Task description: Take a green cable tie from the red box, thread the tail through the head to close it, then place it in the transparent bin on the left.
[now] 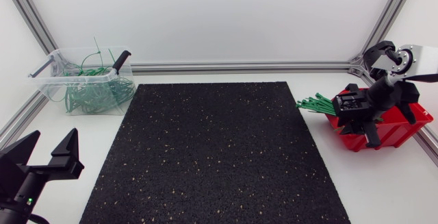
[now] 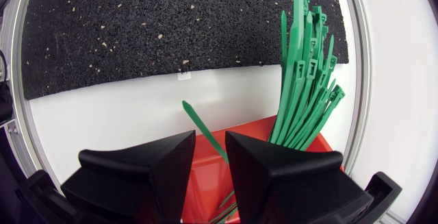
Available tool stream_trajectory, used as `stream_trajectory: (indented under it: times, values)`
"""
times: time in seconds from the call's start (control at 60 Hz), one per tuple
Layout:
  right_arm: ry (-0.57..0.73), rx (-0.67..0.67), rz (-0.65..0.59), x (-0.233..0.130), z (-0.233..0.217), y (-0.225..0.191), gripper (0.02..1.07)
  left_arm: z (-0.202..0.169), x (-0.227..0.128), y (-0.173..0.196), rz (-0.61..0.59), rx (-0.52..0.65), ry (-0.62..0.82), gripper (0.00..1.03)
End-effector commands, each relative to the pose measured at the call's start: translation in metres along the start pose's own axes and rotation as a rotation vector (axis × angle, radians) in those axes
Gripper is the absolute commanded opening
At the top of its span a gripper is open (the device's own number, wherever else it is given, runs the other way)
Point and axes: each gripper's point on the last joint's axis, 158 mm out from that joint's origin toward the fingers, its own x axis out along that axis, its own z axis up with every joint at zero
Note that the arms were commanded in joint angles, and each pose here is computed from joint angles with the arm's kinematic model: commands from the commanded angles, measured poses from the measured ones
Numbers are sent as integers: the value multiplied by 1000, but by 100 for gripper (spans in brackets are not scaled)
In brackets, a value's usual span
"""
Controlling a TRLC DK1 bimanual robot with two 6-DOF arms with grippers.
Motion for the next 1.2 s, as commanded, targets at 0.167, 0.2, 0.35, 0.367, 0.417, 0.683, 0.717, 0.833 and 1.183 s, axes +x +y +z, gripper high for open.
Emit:
stream_trajectory:
  times: [0.167, 0.2, 0.35, 0.367, 0.417, 0.683, 0.717, 0.833, 1.183]
  values:
    - [-3, -22, -6, -4, -2, 1, 8, -22, 2, -2, -7, -19, 47, 99]
    - [-4, -22, -12, -6, -2, 0, 8, -22, 2, -1, -5, -19, 47, 99]
    - [-16, -27, -59, -21, 2, -10, 8, -22, 2, -2, -8, -19, 47, 99]
    - [-17, -26, -63, -23, 3, -11, 8, -22, 2, -2, -8, -19, 47, 99]
    - [-17, -27, -69, -27, 3, -11, 8, -22, 2, -2, -8, -19, 47, 99]
    - [-55, -34, -156, -82, 19, -18, 8, -22, 2, -2, -8, -19, 47, 99]
    - [-67, -33, -174, -92, 22, -19, 8, -22, 2, -2, -7, -19, 48, 99]
    - [-117, -39, -239, -136, 42, -23, 8, -22, 2, -2, -7, -19, 48, 99]
    - [-363, -8, -386, -255, 126, -13, 8, -24, 1, -3, -16, -19, 56, 99]
